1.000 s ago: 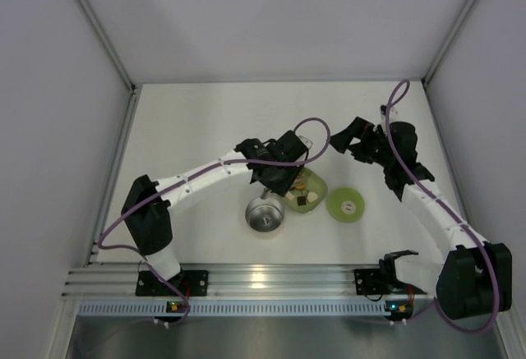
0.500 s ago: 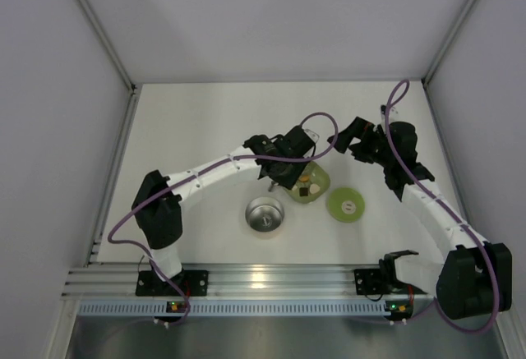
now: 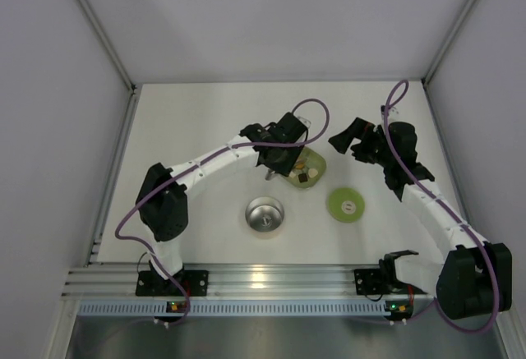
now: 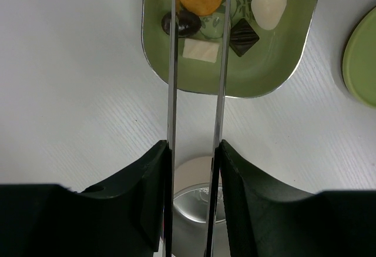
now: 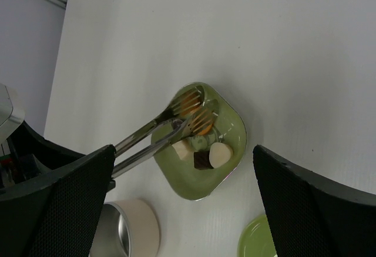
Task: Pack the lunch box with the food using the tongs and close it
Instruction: Pick up the fake food from the plate.
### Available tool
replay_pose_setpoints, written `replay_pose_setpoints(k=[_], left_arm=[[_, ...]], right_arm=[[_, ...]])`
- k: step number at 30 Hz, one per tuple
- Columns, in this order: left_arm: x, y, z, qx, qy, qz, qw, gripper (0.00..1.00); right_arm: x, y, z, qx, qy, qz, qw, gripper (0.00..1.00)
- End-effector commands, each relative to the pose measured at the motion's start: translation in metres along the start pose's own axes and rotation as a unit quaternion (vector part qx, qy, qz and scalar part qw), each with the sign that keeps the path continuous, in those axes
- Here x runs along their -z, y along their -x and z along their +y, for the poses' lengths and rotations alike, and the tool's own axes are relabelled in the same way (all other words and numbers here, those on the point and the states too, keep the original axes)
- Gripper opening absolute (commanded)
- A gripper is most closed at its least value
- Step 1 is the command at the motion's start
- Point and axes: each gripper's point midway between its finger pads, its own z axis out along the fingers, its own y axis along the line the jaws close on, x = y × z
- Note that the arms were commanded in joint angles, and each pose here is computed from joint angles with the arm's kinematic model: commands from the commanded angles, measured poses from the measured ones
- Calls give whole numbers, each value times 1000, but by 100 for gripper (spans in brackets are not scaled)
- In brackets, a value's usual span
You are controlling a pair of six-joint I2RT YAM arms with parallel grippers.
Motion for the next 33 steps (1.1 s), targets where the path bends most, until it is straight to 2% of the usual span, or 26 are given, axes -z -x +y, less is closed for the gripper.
replay_pose_setpoints(k=[1,7,13,21,33], left_arm=[[21,26,-11,-4,-29,-46,999,44],[28,21,-13,-7,-41,-40,998,46],[31,18,-1,-2,-10,-37,999,47],[31,11,-1,-3,-12,-26,1000,47],[28,-8,-6,-10,-30,14,999,47]], right_arm=[[2,17,15,20,14,-22,999,99],[4,16,14,20,13,-24,999,100],[3,15,13,19,11,-22,1000,99],[4,14,12,17,10,-21,1000,99],[4,11,10,15,8,-19,1000,99]])
